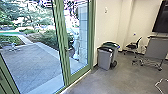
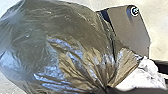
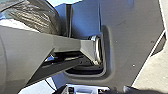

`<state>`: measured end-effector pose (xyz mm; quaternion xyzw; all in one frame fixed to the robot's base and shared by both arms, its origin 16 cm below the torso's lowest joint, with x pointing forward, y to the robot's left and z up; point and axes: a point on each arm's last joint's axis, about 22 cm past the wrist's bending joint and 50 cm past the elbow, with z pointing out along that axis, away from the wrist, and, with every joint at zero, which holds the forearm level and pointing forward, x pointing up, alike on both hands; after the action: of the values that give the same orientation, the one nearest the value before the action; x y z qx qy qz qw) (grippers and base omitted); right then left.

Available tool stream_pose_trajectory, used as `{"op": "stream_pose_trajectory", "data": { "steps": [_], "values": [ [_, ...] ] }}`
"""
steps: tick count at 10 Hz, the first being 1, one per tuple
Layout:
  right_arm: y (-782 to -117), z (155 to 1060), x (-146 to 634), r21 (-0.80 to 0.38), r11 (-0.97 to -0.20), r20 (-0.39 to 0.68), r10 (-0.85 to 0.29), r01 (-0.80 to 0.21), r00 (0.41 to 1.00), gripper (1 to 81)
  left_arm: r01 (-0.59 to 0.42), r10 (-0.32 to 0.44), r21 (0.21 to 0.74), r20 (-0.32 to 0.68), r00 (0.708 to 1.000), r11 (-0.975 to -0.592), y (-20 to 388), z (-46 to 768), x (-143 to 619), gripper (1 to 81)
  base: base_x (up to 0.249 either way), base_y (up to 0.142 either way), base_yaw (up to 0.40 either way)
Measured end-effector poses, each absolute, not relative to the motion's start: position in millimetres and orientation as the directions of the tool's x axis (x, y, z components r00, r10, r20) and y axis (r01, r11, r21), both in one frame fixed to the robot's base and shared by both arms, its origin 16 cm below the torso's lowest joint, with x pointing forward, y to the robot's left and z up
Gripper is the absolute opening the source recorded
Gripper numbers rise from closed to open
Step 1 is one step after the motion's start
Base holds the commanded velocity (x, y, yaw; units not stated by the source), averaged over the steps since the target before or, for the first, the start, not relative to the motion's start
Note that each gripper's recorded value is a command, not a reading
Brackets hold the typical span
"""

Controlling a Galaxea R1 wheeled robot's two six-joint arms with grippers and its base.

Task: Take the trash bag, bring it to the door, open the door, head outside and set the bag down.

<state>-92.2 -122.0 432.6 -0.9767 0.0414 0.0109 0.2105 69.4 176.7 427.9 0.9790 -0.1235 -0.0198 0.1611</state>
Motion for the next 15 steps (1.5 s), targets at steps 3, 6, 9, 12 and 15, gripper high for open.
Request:
{"op": "stream_pose_trajectory", "data": {
  "steps": [3,6,9,12,15],
  "values": [
    [-122.3,432.6,-92.3,-0.410,-0.909,-0.034,-0.067,-0.075,0.997,81.1,-0.235,-0.248,0.321,0.001,0.969,-0.918,176.4,427.9,69.1,1.0,0.189,0.000,0.000],
    [-122.7,432.4,-89.8,-0.410,-0.910,-0.030,-0.061,-0.068,0.998,81.1,-0.236,-0.247,0.319,0.005,0.969,-0.918,176.7,428.0,72.0,1.0,0.165,0.000,0.000],
    [-123.5,431.8,-90.5,-0.406,-0.911,-0.030,-0.060,-0.067,0.998,81.1,-0.236,-0.248,0.319,0.003,0.969,-0.918,176.8,427.7,69.4,1.0,0.128,0.000,0.000],
    [-123.7,431.7,-92.0,-0.404,-0.912,-0.036,-0.057,-0.067,0.998,81.1,-0.237,-0.249,0.319,0.003,0.969,-0.918,176.9,427.7,69.6,1.0,0.130,0.000,0.000],
    [-123.7,431.6,-91.6,-0.404,-0.912,-0.036,-0.057,-0.066,0.998,81.1,-0.236,-0.248,0.319,0.004,0.969,-0.918,176.9,427.8,70.0,1.0,0.138,0.000,0.000]
  ]
}}
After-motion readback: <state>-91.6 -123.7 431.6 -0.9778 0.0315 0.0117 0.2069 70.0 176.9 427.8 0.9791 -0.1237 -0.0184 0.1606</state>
